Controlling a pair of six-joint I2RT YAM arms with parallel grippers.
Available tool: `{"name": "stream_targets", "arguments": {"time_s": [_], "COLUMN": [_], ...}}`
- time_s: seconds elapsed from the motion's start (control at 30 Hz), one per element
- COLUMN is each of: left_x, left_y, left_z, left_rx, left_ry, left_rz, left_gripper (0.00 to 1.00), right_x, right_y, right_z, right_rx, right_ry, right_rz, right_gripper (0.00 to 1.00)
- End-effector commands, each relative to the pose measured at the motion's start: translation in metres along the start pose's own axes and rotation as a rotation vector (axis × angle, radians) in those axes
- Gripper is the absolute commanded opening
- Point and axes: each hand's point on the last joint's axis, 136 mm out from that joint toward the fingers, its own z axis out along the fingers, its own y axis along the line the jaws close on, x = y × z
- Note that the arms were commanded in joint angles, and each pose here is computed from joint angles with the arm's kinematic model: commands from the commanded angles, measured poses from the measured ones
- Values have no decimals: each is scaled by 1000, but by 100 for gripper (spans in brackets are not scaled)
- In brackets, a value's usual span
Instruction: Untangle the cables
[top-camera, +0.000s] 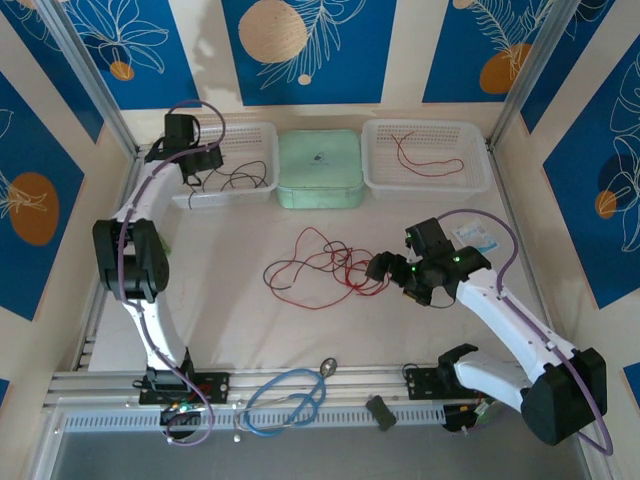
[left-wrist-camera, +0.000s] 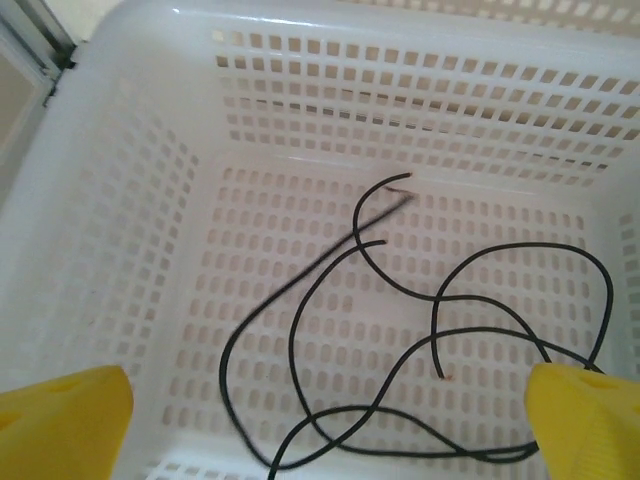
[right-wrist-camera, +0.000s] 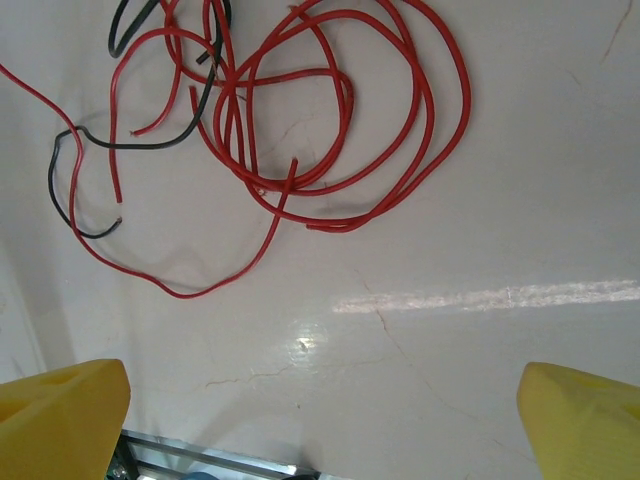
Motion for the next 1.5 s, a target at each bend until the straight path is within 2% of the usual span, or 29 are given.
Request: {"name": "stream_targets", "arguments": {"time_s": [0.0,0.27,0.5,0.73,0.87,1.0,1.23,1.47], "left_x": [-9,19,69,138,168,193,217,223], "left_y": [18,24,18,3,2,9,13,6], "left_z": [-42,-94,-132,-164,-179,-190,-193,-192], "left_rx": [-35,0,71,126,144,143,151,191], "left_ry": [-23,18,89,166,191,209,250,261], "left_rz": [-19,-76,-139,-103,-99,-115,-127,-131], "left_gripper": [100,100,97,94,94,93,91,91], "right_x": [3,11,34,48,53,62,52,38], "right_y": [0,1,14,62,100,132,155,146], "right_z": [-4,-11,-6,37,68,105,149,176], "right_rx": [19,83,237,328,342,350,396,435], "right_ry": [20,55,120,212,262,305,357,380], "right_rz": [-22,-90,-268,-496,-563,-633,-587,-440], "right_gripper": [100,99,93,83,75,72,59,47]}}
